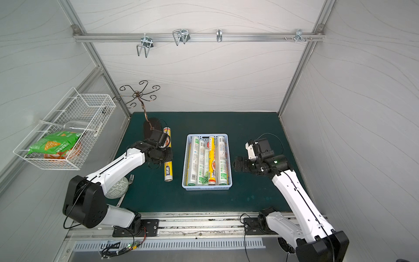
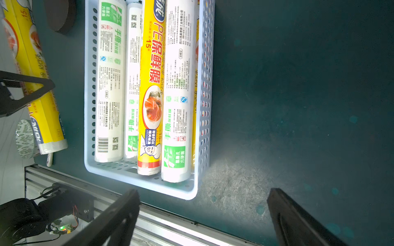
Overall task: Put the plastic wrap into the basket
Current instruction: Pick up the plastic wrap from the center of the board.
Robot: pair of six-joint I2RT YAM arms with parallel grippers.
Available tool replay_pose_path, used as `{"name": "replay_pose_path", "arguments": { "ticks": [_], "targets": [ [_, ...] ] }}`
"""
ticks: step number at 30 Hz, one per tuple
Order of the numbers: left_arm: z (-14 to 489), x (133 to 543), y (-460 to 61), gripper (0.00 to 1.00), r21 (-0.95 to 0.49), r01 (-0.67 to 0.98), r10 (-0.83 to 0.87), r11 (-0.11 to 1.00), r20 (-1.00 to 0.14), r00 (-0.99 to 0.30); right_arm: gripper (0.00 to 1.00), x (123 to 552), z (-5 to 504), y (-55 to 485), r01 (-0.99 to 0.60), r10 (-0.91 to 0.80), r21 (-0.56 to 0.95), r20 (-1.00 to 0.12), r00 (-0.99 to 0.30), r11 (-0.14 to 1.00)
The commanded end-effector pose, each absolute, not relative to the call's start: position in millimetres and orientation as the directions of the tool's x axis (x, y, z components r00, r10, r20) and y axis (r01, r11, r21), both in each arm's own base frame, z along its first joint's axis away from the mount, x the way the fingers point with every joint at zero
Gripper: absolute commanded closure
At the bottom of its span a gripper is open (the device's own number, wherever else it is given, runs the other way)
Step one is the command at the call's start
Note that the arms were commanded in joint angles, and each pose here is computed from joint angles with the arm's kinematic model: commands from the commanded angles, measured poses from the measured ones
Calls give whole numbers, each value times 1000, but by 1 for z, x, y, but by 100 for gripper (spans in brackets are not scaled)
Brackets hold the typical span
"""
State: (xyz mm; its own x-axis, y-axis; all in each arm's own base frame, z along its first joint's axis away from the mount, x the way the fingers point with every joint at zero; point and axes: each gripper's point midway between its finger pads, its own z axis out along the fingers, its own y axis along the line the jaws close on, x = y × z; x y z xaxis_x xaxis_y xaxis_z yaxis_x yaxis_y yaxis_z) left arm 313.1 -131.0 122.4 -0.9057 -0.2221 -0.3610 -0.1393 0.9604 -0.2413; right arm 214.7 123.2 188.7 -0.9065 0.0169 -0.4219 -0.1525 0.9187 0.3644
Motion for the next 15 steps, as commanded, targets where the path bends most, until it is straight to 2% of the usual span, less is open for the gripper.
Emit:
{"name": "replay_pose_path", "arguments": {
  "ticks": [1, 7, 15],
  "targets": [
    [166, 321, -171, 81, -369, -103, -264, 924, -417, -870, 1, 213, 187, 125, -142, 33, 386, -412, -910, 911],
    [196, 318, -215, 81, -402, -53, -254, 914, -466, -847, 1, 210, 187, 126, -137, 41, 399, -407, -913, 907],
    [197, 315, -274, 83, -418, 7, -211, 908, -475, -854, 1, 206, 189, 126, -135, 47, 412, -403, -914, 901]
  ]
}}
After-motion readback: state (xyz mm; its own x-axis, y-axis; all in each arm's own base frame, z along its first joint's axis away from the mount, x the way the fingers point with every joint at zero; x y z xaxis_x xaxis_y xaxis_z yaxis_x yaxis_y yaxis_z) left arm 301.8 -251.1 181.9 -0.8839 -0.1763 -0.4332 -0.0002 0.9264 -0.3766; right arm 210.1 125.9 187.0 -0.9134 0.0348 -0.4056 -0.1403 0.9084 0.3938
